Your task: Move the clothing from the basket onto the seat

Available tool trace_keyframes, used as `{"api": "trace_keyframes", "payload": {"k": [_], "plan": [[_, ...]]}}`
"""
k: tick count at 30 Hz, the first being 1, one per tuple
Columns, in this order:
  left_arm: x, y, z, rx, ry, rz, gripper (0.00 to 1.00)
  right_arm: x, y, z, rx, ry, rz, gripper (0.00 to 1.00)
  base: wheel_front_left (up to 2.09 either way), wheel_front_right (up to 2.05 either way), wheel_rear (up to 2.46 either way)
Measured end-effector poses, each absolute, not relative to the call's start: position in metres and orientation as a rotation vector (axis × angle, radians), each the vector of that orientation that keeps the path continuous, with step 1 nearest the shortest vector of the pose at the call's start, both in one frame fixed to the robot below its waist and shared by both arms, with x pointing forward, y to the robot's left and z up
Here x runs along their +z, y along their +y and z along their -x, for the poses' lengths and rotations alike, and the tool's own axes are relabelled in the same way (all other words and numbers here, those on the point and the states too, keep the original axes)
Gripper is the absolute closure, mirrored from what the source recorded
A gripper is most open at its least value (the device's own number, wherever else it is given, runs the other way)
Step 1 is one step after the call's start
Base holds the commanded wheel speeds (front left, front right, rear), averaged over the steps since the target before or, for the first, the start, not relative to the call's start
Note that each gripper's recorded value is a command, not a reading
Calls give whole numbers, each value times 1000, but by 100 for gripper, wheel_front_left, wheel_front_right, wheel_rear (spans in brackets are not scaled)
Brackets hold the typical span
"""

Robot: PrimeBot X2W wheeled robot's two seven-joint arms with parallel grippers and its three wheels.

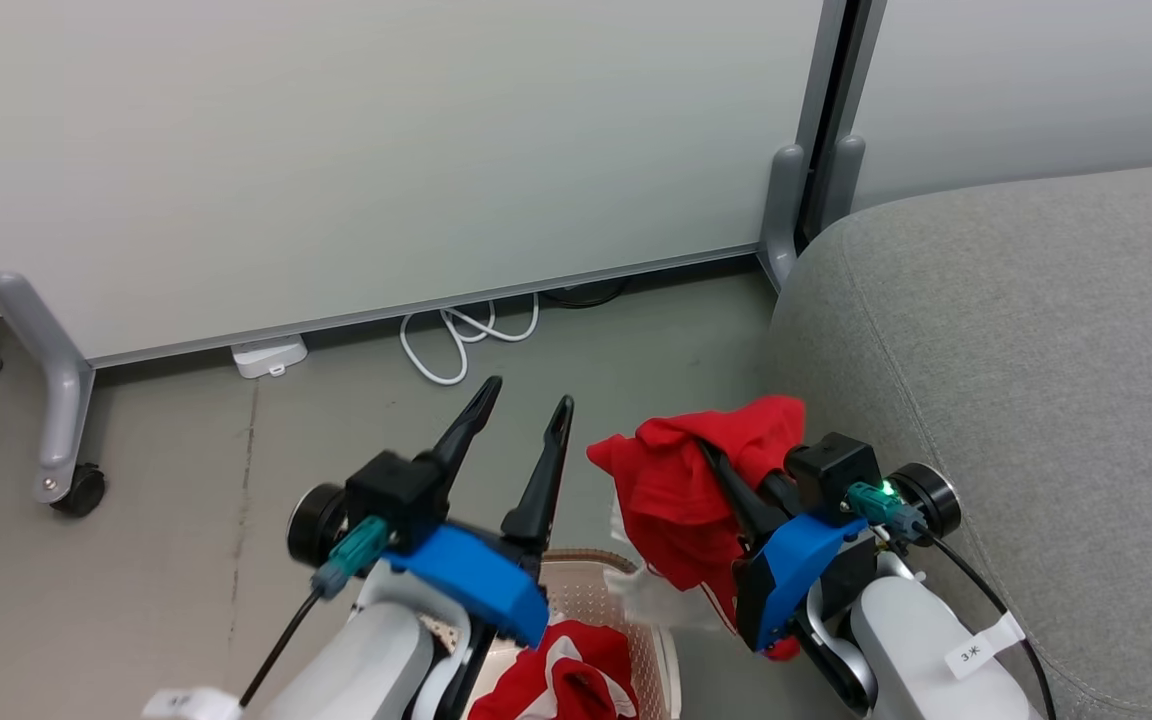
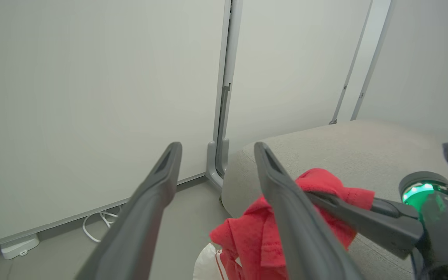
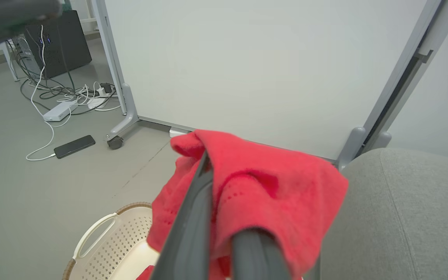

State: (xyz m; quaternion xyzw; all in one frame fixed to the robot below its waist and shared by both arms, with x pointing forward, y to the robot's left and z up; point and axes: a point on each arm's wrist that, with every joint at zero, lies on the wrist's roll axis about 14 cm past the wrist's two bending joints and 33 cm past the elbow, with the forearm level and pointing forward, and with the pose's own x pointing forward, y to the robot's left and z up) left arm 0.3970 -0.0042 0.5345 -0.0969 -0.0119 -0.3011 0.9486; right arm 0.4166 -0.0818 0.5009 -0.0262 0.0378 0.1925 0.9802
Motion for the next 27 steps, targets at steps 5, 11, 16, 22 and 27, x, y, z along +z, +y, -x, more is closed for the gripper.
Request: {"api": "trace_keyframes", "payload": {"k": [5,11,16,22,27], "plan": [[529,11,-385,-588,-44,188,0,499,-84,-413,382,81,50,100,0,0,0],[519,24,-371,-570,-54,151,0,499,-87,-410,372,82,52,100,0,0,0],[505,35,-362,-553,-23,134,0,499,-91,-408,361,84,53,100,0,0,0],[498,43,-361,-519,-12,142,0,502,-97,-407,345,76,52,100,0,0,0],[498,37,-361,-534,-16,145,0,505,-107,-405,319,69,53,100,0,0,0]]}}
